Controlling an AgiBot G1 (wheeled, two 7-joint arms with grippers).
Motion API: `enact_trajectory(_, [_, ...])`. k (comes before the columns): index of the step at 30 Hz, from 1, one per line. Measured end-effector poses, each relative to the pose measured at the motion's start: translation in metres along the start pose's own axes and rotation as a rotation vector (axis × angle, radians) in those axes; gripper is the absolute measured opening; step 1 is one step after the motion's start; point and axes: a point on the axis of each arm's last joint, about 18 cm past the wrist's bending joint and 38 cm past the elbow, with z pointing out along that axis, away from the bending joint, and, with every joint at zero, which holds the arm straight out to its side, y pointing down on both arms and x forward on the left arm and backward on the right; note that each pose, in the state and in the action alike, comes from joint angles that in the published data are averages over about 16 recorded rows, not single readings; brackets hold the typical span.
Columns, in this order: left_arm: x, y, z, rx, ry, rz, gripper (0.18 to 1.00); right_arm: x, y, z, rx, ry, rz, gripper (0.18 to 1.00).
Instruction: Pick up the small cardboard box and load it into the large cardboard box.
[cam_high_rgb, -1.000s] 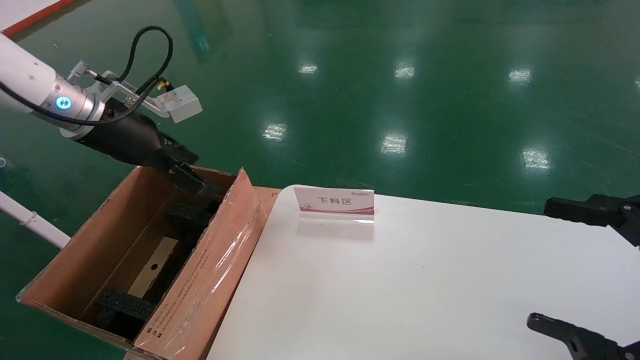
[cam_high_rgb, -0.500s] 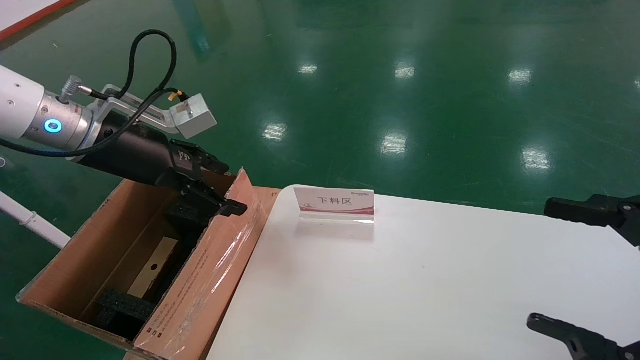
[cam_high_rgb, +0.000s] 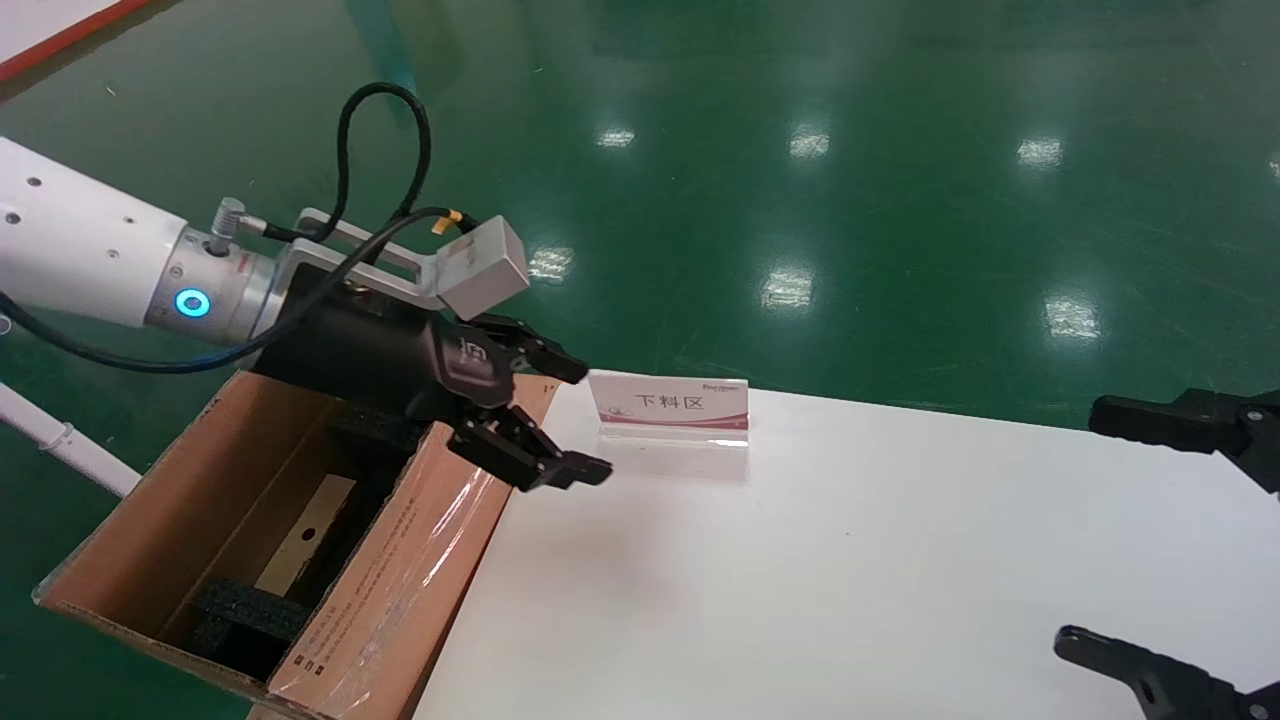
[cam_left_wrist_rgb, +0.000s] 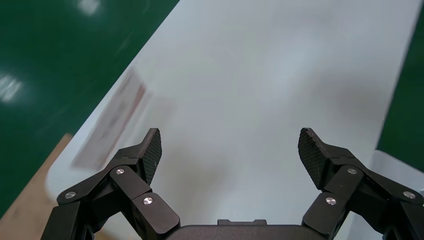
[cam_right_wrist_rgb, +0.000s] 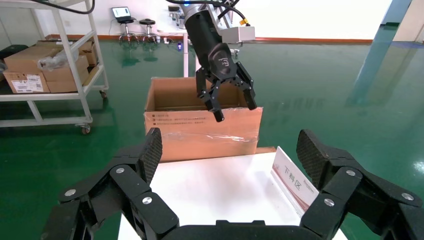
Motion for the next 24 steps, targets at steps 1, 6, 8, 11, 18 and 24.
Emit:
enact_trajectory(1, [0.003, -0.001, 0.002, 0.015, 0.013, 0.007, 1.001, 0.0, 0.0, 0.0, 0.0, 0.0, 0.0, 1.001])
enact_trajectory(6, [0.015, -0.006, 0.013, 0.088, 0.07, 0.043, 1.001, 0.0, 0.0, 0.0, 0.0, 0.0, 0.0, 1.001])
enact_trajectory(8, [0.02, -0.008, 0.016, 0.119, 0.091, 0.056, 1.001, 0.0, 0.0, 0.0, 0.0, 0.0, 0.0, 1.001])
enact_trajectory(11, [0.028, -0.01, 0.02, 0.165, 0.121, 0.076, 1.001, 0.0, 0.0, 0.0, 0.0, 0.0, 0.0, 1.001])
enact_trajectory(18, [0.044, -0.014, 0.025, 0.276, 0.178, 0.119, 1.001, 0.0, 0.0, 0.0, 0.0, 0.0, 0.0, 1.001])
enact_trajectory(24, [0.053, -0.015, 0.026, 0.341, 0.203, 0.142, 1.001, 0.0, 0.0, 0.0, 0.0, 0.0, 0.0, 1.001])
